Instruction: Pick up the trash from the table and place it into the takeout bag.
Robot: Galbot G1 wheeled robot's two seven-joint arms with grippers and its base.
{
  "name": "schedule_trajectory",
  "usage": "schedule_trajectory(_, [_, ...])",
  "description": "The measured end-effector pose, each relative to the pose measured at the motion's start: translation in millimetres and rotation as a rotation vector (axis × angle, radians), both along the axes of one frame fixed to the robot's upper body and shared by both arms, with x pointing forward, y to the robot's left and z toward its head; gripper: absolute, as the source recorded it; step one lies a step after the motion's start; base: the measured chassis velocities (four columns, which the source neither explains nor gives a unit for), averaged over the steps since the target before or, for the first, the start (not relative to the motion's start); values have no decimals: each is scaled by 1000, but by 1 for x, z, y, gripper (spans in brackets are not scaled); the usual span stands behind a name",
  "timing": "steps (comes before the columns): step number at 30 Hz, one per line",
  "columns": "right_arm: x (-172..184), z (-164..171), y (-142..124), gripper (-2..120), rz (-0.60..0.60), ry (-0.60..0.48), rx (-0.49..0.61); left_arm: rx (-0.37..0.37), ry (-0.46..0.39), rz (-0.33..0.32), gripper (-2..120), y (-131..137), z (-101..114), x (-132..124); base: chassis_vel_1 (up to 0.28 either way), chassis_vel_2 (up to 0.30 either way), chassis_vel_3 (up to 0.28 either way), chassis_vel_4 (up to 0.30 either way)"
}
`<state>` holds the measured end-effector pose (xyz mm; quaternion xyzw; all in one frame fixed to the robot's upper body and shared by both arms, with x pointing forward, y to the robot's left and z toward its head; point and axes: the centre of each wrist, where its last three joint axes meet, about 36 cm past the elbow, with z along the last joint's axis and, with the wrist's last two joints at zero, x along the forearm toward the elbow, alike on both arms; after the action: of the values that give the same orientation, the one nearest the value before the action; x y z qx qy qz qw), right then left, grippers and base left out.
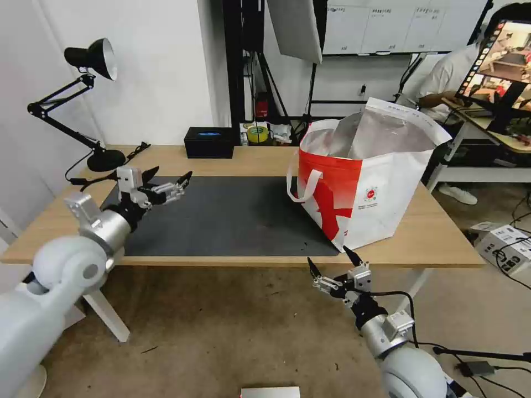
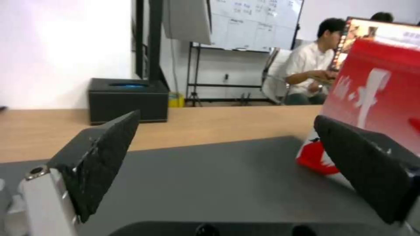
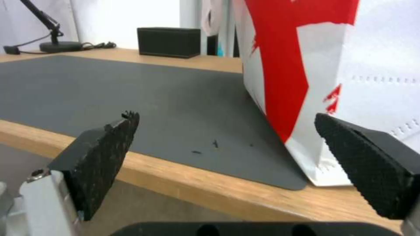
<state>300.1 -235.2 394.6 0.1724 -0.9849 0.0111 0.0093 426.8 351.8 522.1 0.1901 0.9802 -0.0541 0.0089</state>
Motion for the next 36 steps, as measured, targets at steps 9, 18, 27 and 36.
schedule_trajectory(9, [0, 0, 0, 100, 0, 0, 0, 7, 8, 56, 100, 24, -38, -57, 0, 0, 0, 0])
schedule_trajectory(18, [0, 0, 0, 100, 0, 0, 0, 13, 9, 102, 100, 41, -63, -92, 0, 0, 0, 0])
schedule_trajectory(27, [0, 0, 0, 100, 0, 0, 0, 17, 16, 129, 100, 45, -76, -108, 0, 0, 0, 0])
schedule_trajectory(36, [0, 0, 0, 100, 0, 0, 0, 27, 52, 166, 100, 49, -95, -126, 0, 0, 0, 0])
